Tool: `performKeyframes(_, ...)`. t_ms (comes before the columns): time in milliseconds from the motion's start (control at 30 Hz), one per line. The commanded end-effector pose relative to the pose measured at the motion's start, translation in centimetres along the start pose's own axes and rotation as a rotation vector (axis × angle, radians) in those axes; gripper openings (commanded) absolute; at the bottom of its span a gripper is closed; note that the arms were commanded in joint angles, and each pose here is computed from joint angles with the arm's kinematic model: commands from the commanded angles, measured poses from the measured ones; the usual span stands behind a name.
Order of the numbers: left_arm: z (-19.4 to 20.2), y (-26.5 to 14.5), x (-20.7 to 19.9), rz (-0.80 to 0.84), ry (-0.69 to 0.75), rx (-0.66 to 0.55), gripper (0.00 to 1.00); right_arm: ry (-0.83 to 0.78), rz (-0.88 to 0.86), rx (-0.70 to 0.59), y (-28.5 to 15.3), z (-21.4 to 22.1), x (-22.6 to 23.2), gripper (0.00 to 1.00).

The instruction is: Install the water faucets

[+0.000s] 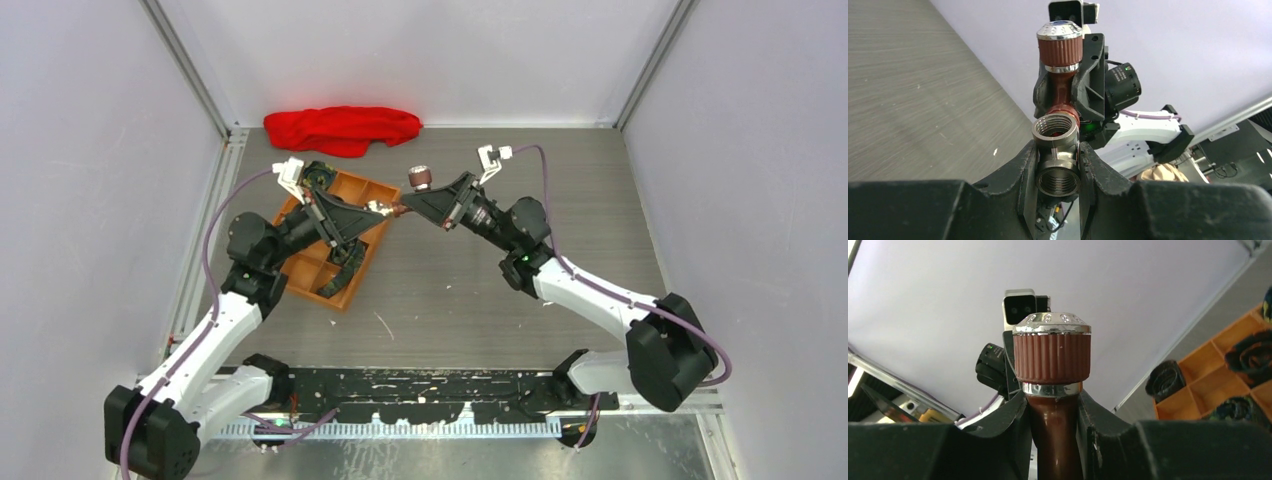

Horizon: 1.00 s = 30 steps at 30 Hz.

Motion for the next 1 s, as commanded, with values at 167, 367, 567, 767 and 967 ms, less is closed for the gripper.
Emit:
performKeyframes(167, -0.3, 0.6, 0.9, 0.022, 0.087, -0.116, 0.00, 0.316, 0.202, 0.089, -0.1, 0.8, -2.7, 0.00)
performKeyframes(367, 1.0, 0.6, 3.0, -0.027, 0.095, -0.101, 0.00, 0.556, 0.300, 0.131, -0.3, 2.1, -4.5, 0.00)
performKeyframes(567, 2.0, 0.3, 5.4, -0.099, 0.081, -0.108, 0.00, 0.757, 0.358, 0.150, -1.1, 3.5, -6.4, 0.00)
performKeyframes(767, 2.1, 0.6, 6.7, -0.134, -0.020, -0.143, 0.00, 0.660, 0.439, 0.121, -2.3, 3.5, -6.9, 0.61)
performKeyframes(967, 2.0, 1.2, 7.7, -0.120, -0.107, -0.145, 0.00, 0.553, 0.478, 0.117, -2.9, 3.2, -7.0, 0.81)
Point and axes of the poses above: each gripper's point midway between its finger pads, its own y axis out along the fingers, its own x axis along the line the jaws close on, z = x × y, the point moved 8 cm from there along -y, back along the fingers, and after that the axes turned 7 degrees about -y, right-handed, at the moved point
